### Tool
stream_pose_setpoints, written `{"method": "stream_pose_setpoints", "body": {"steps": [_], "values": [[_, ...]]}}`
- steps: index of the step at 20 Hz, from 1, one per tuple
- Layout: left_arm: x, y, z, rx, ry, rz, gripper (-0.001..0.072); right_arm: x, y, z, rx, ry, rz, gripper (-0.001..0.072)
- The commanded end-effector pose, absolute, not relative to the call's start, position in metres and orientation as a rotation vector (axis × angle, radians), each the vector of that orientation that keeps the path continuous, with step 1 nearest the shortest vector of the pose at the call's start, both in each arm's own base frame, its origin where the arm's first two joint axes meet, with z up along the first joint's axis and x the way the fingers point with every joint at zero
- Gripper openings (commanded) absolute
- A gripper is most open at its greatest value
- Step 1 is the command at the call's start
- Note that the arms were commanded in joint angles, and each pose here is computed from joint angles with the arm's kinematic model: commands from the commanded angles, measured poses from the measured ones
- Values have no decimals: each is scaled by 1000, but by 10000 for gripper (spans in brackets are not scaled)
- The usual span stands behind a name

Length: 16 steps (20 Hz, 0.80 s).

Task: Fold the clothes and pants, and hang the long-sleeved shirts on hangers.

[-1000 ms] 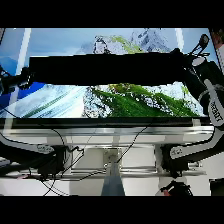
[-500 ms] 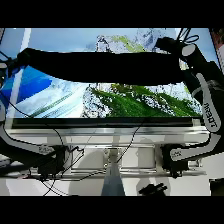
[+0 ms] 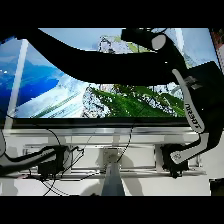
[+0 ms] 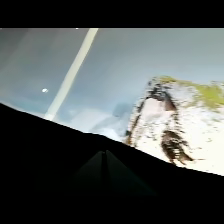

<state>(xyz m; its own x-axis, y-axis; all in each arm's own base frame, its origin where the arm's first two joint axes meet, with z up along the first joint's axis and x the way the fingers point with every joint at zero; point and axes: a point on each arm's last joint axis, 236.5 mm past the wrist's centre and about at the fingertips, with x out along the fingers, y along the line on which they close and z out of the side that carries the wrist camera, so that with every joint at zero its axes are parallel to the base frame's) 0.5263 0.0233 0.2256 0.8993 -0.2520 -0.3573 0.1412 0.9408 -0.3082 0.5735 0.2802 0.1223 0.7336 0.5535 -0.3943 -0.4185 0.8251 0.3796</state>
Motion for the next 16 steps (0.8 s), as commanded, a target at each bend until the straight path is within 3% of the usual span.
{"method": "stream_pose_setpoints", "body": {"steps": [1, 8, 11, 16], "values": [[493, -17, 264, -234, 387, -308, 7, 546, 367, 113, 333, 614, 678, 17], [465, -32, 306, -274, 319, -335, 7, 463, 515, 44, 504, 918, 870, 17], [468, -31, 302, -277, 327, -335, 7, 423, 550, 25, 487, 981, 924, 17], [478, -36, 285, -292, 366, -348, 7, 438, 526, 29, 450, 984, 901, 19]]}}
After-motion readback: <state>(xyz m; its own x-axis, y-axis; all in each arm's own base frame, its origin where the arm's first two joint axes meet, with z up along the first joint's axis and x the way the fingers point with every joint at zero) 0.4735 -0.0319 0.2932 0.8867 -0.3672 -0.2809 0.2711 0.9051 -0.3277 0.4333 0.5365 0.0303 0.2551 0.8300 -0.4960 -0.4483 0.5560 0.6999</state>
